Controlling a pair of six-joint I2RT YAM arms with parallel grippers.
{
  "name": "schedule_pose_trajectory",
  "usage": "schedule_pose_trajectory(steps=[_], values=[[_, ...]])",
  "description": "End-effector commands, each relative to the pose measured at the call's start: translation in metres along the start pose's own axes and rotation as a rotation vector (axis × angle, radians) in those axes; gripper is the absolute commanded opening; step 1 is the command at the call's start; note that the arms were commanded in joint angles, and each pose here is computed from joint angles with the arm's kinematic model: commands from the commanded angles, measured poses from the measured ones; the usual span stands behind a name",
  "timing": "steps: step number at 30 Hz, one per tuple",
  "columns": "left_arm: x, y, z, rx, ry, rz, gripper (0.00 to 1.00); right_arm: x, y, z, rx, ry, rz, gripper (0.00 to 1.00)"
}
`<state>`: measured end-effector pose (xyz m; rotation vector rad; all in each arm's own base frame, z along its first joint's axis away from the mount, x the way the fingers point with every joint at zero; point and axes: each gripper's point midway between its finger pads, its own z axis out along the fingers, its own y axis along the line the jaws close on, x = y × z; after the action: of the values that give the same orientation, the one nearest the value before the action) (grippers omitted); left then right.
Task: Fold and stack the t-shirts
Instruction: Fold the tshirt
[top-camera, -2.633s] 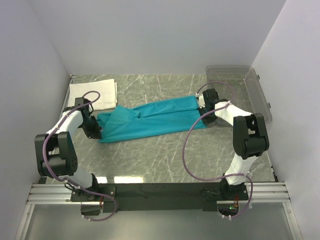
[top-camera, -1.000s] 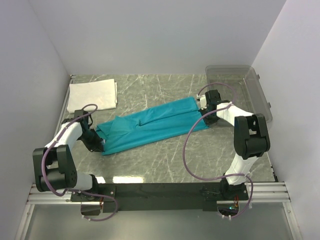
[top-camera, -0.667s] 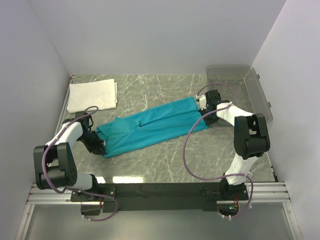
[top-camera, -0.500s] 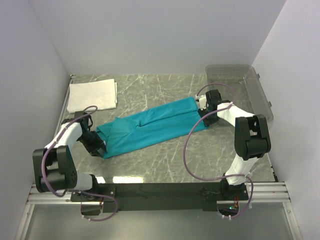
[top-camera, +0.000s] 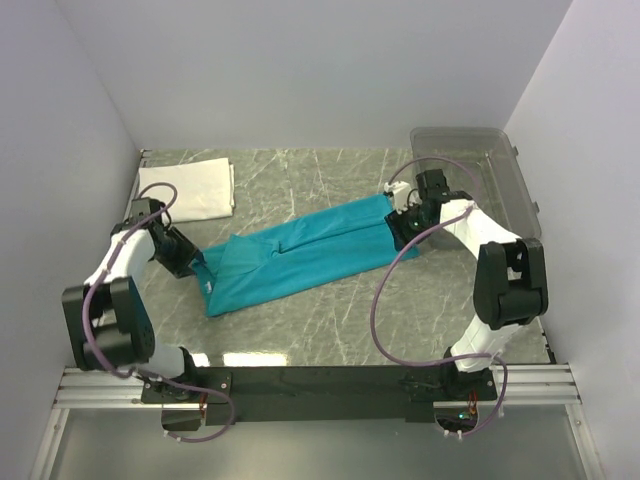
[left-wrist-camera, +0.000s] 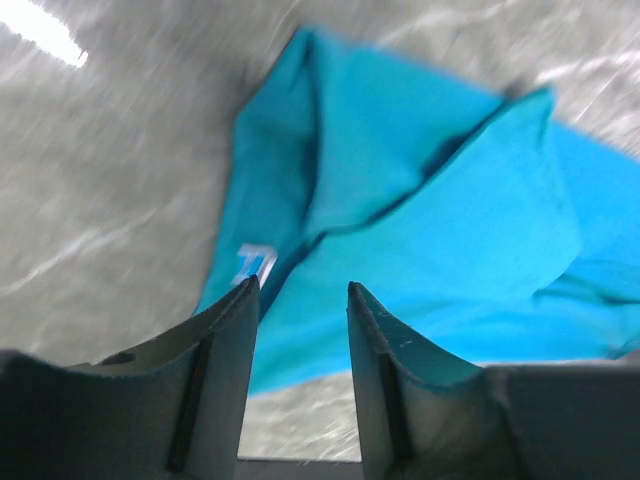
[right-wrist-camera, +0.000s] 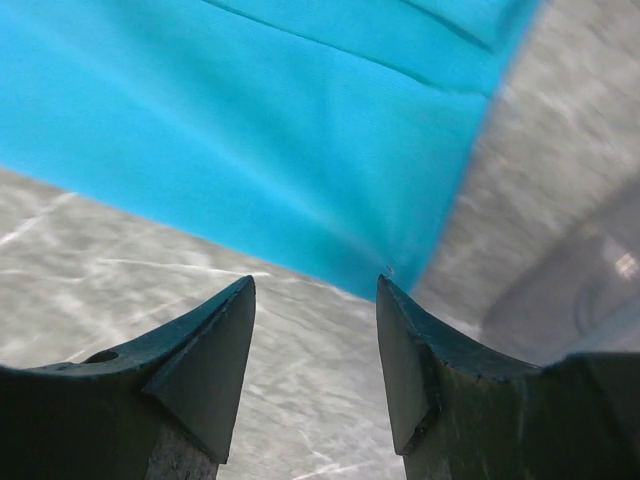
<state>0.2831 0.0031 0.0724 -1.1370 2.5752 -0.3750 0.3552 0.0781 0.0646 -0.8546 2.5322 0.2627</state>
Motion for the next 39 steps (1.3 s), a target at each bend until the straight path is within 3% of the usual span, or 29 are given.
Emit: schedule_pose_trajectory(steps=[1,11,19,39], values=[[-0.035,-0.035,0.003,0.114,-0.067,-0.002,0.43,-0.014,0.022,-0.001,-0.126,-0.025,-0.054,0.59],[-0.058,-0.04,0.019,0.075,-0.079,0.005,0.39,-0.002,0.009,0.006,-0.061,-0.001,-0.01,0.59],[-0.068,-0.033,0.031,0.031,-0.101,0.025,0.36,0.006,0.047,-0.004,-0.261,-0.024,-0.11,0.59],[-0.071,-0.016,0.052,-0.056,-0.075,0.059,0.31,-0.006,0.054,-0.009,-0.281,-0.055,-0.108,0.59]])
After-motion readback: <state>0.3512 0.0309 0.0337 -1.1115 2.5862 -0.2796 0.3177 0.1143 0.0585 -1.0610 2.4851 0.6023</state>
